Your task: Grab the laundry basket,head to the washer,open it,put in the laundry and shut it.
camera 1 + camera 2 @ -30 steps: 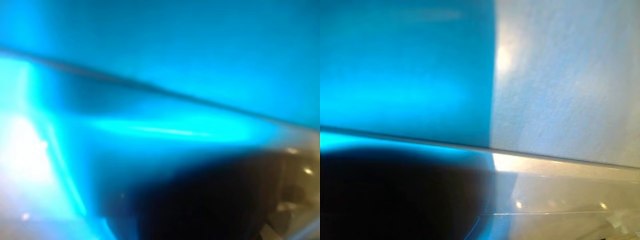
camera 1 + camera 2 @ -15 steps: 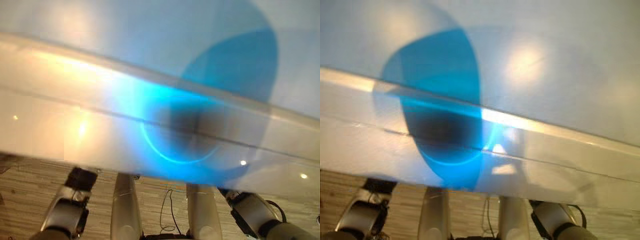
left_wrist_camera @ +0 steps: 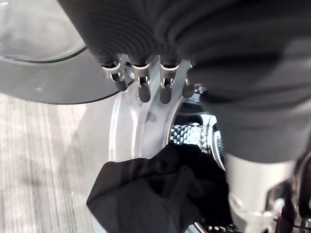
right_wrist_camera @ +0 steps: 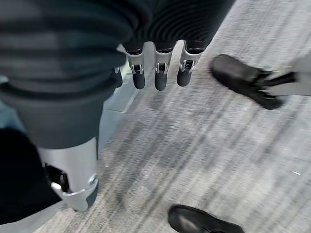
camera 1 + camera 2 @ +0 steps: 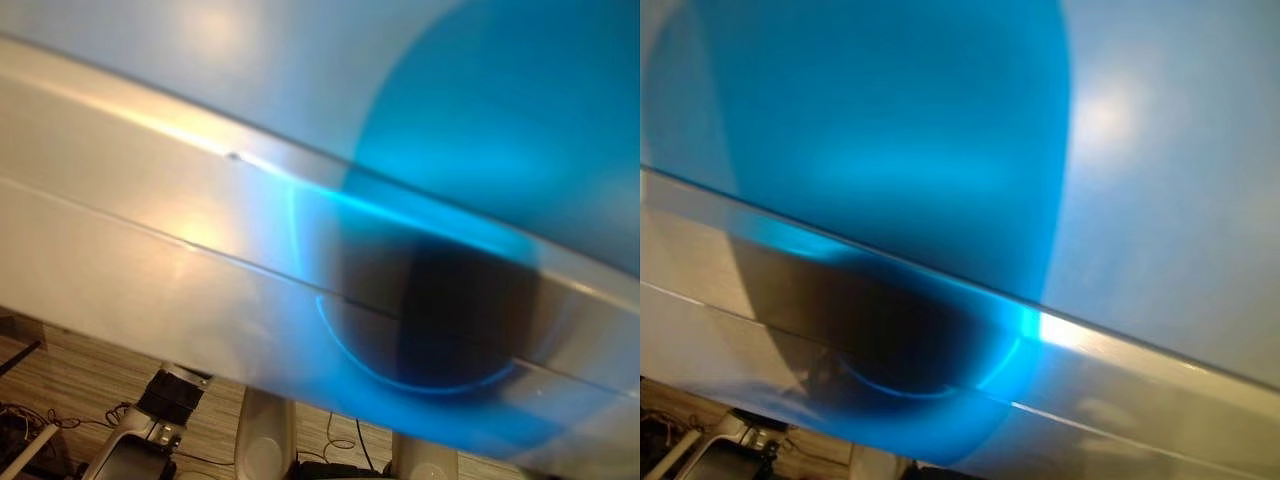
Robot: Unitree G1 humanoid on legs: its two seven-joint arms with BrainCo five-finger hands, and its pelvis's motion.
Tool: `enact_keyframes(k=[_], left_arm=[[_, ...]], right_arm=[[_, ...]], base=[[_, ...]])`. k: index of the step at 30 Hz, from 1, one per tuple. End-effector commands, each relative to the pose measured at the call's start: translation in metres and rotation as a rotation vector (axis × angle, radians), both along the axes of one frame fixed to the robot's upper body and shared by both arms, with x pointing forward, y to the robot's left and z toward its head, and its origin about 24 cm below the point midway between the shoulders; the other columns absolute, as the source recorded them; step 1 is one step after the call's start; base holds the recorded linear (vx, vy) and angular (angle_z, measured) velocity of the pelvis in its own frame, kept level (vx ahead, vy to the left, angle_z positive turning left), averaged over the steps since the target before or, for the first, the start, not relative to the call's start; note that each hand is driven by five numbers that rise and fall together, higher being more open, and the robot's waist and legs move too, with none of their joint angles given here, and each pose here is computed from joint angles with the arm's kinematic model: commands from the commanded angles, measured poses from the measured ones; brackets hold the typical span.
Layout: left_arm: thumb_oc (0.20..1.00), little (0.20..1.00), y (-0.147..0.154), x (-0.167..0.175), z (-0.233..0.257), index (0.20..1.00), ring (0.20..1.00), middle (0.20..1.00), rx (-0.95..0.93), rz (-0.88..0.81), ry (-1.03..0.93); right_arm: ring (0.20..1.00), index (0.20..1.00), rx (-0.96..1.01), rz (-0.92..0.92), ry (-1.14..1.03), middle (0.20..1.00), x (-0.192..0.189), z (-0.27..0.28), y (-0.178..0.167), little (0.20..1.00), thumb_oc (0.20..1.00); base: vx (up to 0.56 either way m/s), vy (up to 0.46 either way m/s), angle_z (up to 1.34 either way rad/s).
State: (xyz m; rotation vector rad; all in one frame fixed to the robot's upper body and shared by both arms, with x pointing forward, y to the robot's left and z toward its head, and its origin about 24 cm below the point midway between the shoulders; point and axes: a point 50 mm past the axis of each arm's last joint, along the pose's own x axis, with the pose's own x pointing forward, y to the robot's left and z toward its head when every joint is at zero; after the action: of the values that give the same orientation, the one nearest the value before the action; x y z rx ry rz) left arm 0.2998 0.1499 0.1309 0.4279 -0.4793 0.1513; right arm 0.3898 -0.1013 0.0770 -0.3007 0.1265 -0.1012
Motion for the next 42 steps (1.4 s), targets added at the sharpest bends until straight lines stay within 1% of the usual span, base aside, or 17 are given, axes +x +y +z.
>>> enact_keyframes(k=[1, 3, 5, 9, 19, 21, 24, 26, 27, 28, 29, 33, 34, 35, 37, 38, 42], left_arm=[[1.0, 1.0, -0.012, -0.02, 0.015, 1.0, 1.0, 1.0, -0.054, -0.148, -0.092], [1.0, 1.0, -0.012, -0.02, 0.016, 1.0, 1.0, 1.0, -0.053, -0.15, -0.093], [1.0, 1.0, -0.018, -0.024, 0.013, 1.0, 1.0, 1.0, -0.083, -0.206, -0.083], [1.0, 1.0, -0.024, -0.024, 0.011, 1.0, 1.0, 1.0, -0.101, -0.239, -0.064], [1.0, 1.0, -0.035, -0.021, 0.014, 1.0, 1.0, 1.0, -0.132, -0.301, -0.065], [1.0, 1.0, -0.037, -0.019, 0.018, 1.0, 1.0, 1.0, -0.151, -0.3, -0.081], [1.0, 1.0, -0.037, -0.017, 0.02, 1.0, 1.0, 1.0, -0.155, -0.301, -0.082], [1.0, 1.0, -0.039, -0.016, 0.019, 1.0, 1.0, 1.0, -0.157, -0.306, -0.077], [1.0, 1.0, -0.039, -0.016, 0.021, 1.0, 1.0, 1.0, -0.162, -0.312, -0.079], [1.0, 1.0, -0.039, -0.016, 0.021, 1.0, 1.0, 1.0, -0.163, -0.312, -0.079], [1.0, 1.0, -0.039, -0.017, 0.021, 1.0, 1.0, 1.0, -0.162, -0.312, -0.08], [1.0, 1.0, -0.03, -0.019, 0.02, 1.0, 1.0, 1.0, -0.168, -0.272, -0.08], [1.0, 1.0, -0.021, -0.018, 0.017, 1.0, 1.0, 1.0, -0.16, -0.227, -0.068], [1.0, 1.0, -0.021, -0.019, 0.016, 1.0, 1.0, 1.0, -0.16, -0.224, -0.064], [1.0, 1.0, -0.014, -0.01, 0.012, 1.0, 1.0, 1.0, -0.141, -0.16, -0.035], [1.0, 1.0, -0.014, -0.01, 0.012, 1.0, 1.0, 1.0, -0.14, -0.159, -0.033], [1.0, 1.0, -0.011, -0.01, 0.016, 1.0, 1.0, 1.0, -0.098, -0.145, -0.045]], right_arm=[[1.0, 1.0, -0.019, -0.044, 0.032, 1.0, 0.001, -0.003, -0.004, 1.0, 1.0], [1.0, 1.0, -0.017, -0.046, 0.031, 1.0, 0.002, -0.003, -0.004, 1.0, 1.0], [1.0, 1.0, 0.027, -0.141, -0.064, 1.0, 0.017, 0.034, -0.026, 1.0, 1.0], [1.0, 1.0, 0.105, -0.234, -0.149, 1.0, 0.026, 0.066, -0.051, 1.0, 1.0], [1.0, 1.0, 0.17, -0.304, -0.303, 1.0, 0.036, 0.129, -0.075, 1.0, 1.0], [1.0, 1.0, 0.253, -0.345, -0.382, 1.0, 0.036, 0.154, -0.086, 1.0, 1.0], [1.0, 1.0, 0.315, -0.342, -0.405, 1.0, 0.036, 0.162, -0.086, 1.0, 1.0], [0.79, 0.79, 0.332, -0.322, -0.427, 0.79, 0.036, 0.171, -0.081, 0.79, 0.79], [0.253, 0.253, 0.357, -0.294, -0.464, 0.253, 0.036, 0.182, -0.075, 0.253, 0.253], [0.253, 0.253, 0.357, -0.294, -0.465, 0.253, 0.036, 0.182, -0.075, 0.253, 0.253], [0.2, 0.2, 0.36, -0.281, -0.485, 0.2, 0.036, 0.187, -0.072, 0.2, 0.2], [0.2, 0.2, 0.407, -0.201, -0.615, 0.2, 0.029, 0.205, -0.054, 0.2, 0.2], [0.2, 0.2, 0.469, -0.111, -0.725, 0.2, 0.016, 0.21, -0.036, 0.2, 0.2], [0.2, 0.2, 0.468, -0.113, -0.722, 0.2, 0.015, 0.207, -0.034, 0.2, 0.2], [0.2, 0.2, 0.555, 0.004, -0.868, 0.2, -0.017, 0.206, -0.018, 0.2, 0.2], [0.2, 0.2, 0.554, 0.002, -0.867, 0.2, -0.018, 0.204, -0.017, 0.2, 0.2], [0.2, 0.2, 0.623, 0.064, -1.083, 0.2, -0.06, 0.223, -0.018, 0.2, 0.2]], base=[[0.02, 0.026, 0.12], [0.01, 0.014, 0.1], [0.03, 0.037, 0.15], [0.03, 0.023, 0.18], [0.05, 0.019, 0.17], [0.04, 0.039, 0.12], [0.01, 0.012, 0.05], [0.01, 0.015, 0.0], [0.0, 0.0, 0.0], [0.0, 0.0, 0.0], [0.0, 0.0, 0.0], [-0.01, 0.071, -0.02], [-0.02, 0.065, -0.04], [-0.02, 0.054, -0.05], [-0.01, 0.004, -0.12], [-0.01, -0.021, -0.16], [-0.02, -0.004, -0.15]])
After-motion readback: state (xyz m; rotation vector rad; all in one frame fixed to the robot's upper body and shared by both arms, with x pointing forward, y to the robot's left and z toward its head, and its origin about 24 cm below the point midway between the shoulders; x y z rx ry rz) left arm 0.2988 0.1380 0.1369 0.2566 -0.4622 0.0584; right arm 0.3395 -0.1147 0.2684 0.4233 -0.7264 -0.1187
